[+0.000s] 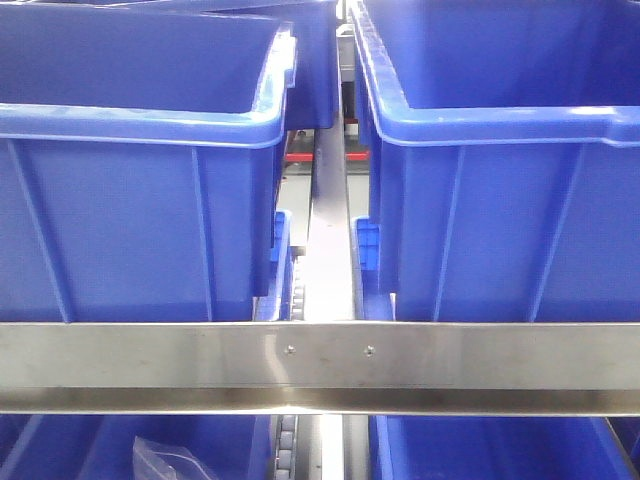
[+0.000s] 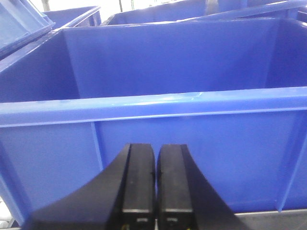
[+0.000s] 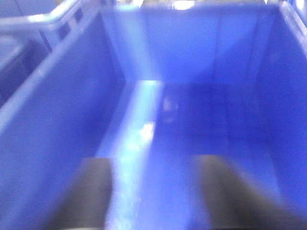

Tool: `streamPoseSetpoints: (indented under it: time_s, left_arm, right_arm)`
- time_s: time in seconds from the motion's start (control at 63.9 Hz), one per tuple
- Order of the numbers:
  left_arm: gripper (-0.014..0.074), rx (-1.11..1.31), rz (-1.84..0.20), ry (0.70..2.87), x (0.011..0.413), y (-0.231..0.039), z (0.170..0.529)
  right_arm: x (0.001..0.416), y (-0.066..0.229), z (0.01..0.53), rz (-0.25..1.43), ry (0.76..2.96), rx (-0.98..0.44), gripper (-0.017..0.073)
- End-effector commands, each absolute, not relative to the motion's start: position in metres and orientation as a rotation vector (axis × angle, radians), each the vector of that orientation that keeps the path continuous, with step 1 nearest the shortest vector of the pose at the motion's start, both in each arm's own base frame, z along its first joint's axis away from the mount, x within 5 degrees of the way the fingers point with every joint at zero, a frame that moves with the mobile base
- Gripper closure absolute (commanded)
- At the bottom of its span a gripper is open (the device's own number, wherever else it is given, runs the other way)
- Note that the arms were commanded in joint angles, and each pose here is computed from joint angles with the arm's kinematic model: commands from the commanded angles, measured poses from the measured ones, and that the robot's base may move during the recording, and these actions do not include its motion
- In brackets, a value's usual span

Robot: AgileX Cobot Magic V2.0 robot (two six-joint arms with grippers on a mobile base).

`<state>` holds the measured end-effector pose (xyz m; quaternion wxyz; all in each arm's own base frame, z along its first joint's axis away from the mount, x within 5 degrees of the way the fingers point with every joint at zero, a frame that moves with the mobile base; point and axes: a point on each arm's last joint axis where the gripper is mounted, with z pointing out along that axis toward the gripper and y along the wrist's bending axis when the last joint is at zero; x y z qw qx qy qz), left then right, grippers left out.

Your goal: Place yellow foam block on left shelf second layer

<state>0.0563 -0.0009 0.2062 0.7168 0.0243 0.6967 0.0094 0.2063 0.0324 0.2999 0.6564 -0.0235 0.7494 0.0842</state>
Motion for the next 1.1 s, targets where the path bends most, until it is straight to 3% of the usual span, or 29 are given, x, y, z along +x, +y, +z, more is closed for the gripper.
streamPoseSetpoints:
  time_s: [0.0, 0.063, 0.313, 0.814, 1.08]
  left_arm:
    - [0.0457, 0.053, 0.002, 1.466, 0.055, -0.002, 0.207]
    - [0.0457, 0.053, 0.002, 1.466, 0.055, -0.002, 0.207]
    - [0.0457, 0.053, 0.002, 1.466, 0.055, -0.002, 0.207]
    - [0.0457, 0.053, 0.002, 1.466, 0.055, -0.002, 0.207]
    - [0.0457, 0.053, 0.002, 1.466, 0.055, -0.002, 0.207]
  right_arm:
    - [0.199, 0.028, 0.329, 0.192, 1.522, -0.032, 0.0413]
    - [0.194, 0.022, 0.332, 0.171, 1.502, -0.012, 0.0540]
    - [0.161, 0.012, 0.339, 0.106, 1.468, -0.019, 0.0531]
    - [0.065, 0.004, 0.287, 0.073, 1.433, -0.031, 0.0531]
    - [0.046, 0.003, 0.288, 0.071, 1.371, -0.026, 0.0531]
